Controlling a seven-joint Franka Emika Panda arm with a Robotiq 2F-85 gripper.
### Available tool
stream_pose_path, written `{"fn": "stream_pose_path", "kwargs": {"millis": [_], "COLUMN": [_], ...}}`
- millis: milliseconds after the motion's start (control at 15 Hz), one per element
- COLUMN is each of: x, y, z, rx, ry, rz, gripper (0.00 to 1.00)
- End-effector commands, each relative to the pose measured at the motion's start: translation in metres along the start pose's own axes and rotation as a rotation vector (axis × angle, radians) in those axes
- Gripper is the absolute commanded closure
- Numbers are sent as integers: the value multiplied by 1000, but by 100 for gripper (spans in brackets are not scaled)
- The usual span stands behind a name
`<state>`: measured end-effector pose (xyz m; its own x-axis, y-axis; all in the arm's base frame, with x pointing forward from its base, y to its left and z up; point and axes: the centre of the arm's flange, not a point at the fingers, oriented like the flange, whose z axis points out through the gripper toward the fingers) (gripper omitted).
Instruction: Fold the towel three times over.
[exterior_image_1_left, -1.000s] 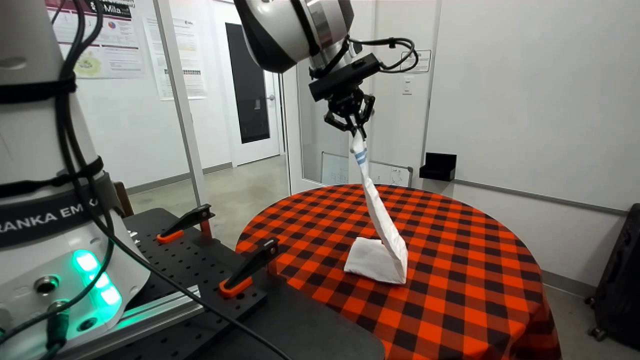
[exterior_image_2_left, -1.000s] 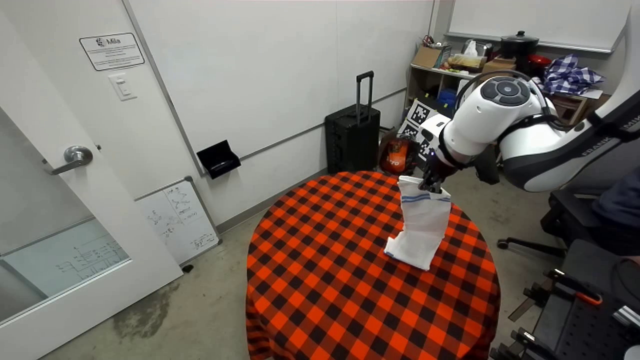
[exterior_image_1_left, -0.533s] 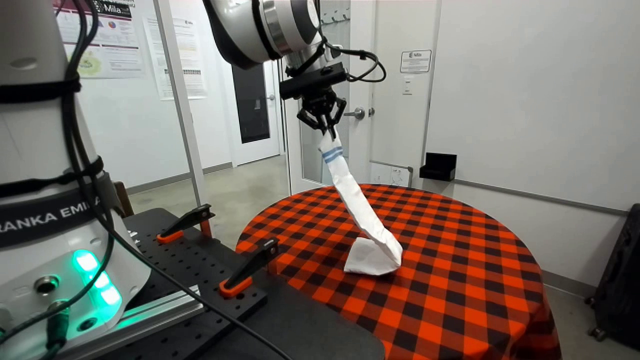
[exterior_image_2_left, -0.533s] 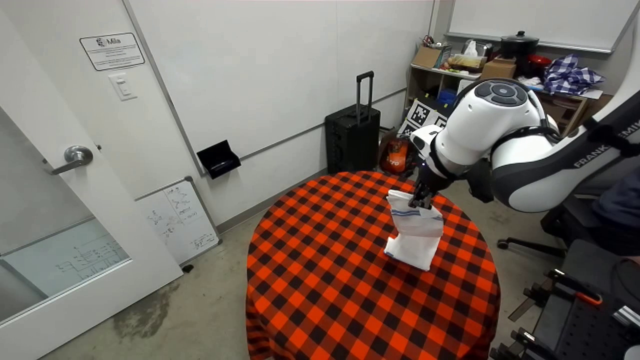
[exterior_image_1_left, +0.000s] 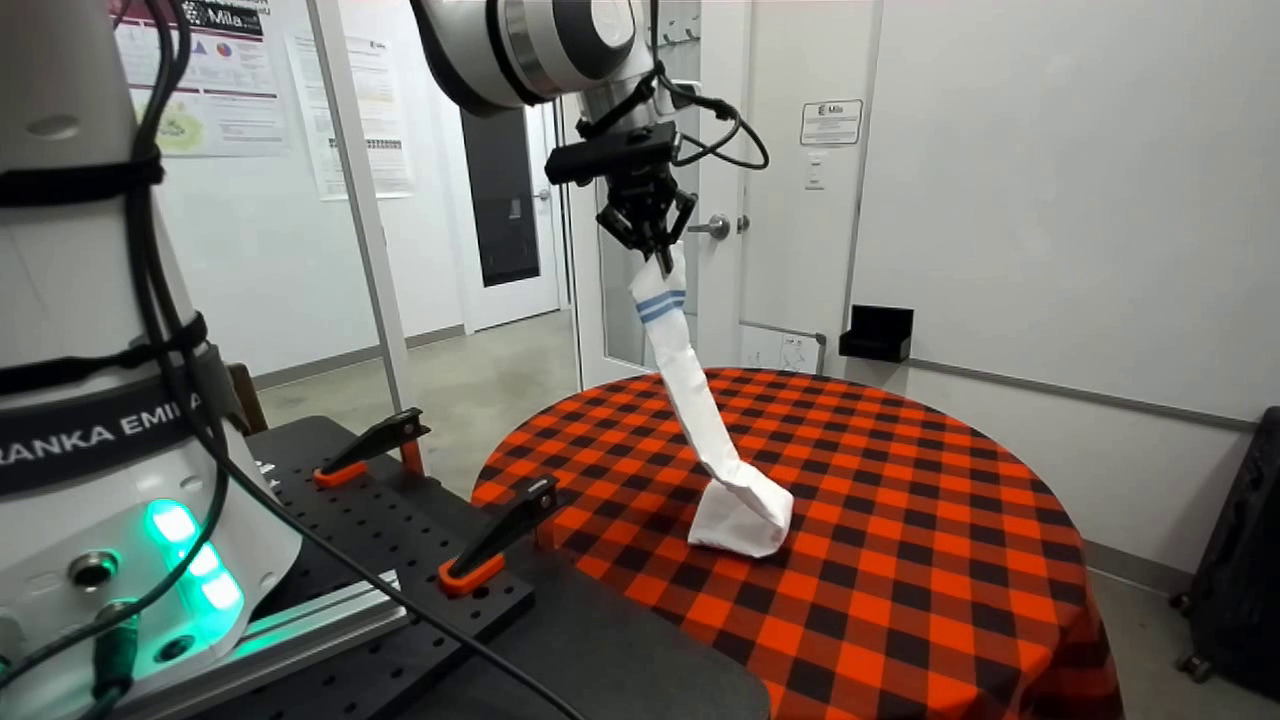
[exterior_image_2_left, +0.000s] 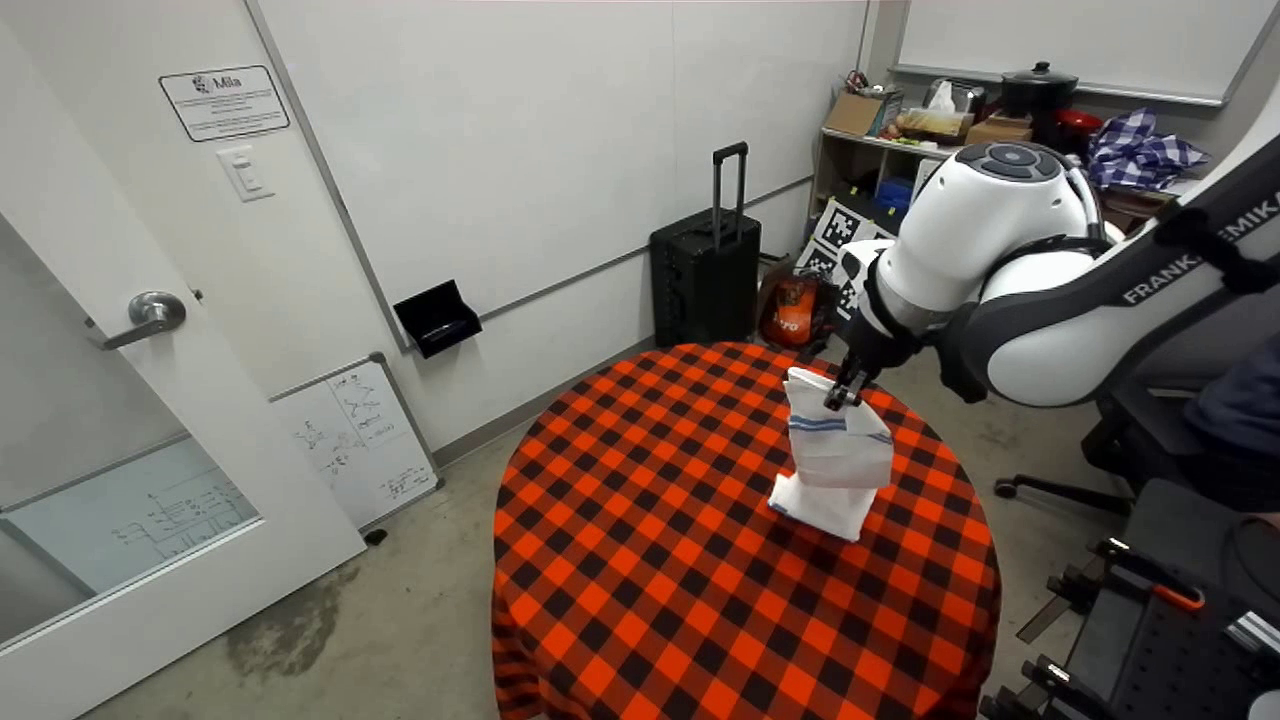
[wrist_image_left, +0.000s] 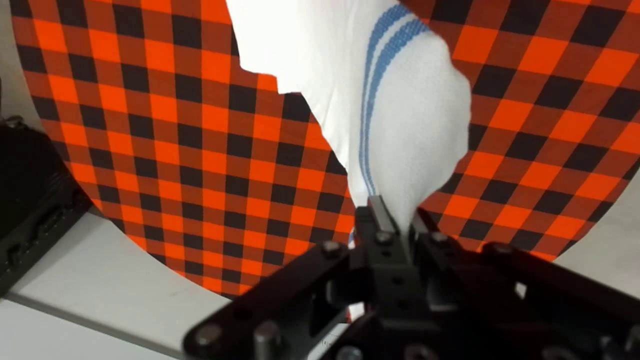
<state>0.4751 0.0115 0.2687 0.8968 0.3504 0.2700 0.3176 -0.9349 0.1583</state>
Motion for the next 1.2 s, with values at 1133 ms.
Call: {"fn": "stream_pose_path", "kwargs": {"millis": [1133], "x": [53], "y": [-26], "z": [0], "rx": [75], "ry": [-34], "rz": [335], "gripper": [98]}}
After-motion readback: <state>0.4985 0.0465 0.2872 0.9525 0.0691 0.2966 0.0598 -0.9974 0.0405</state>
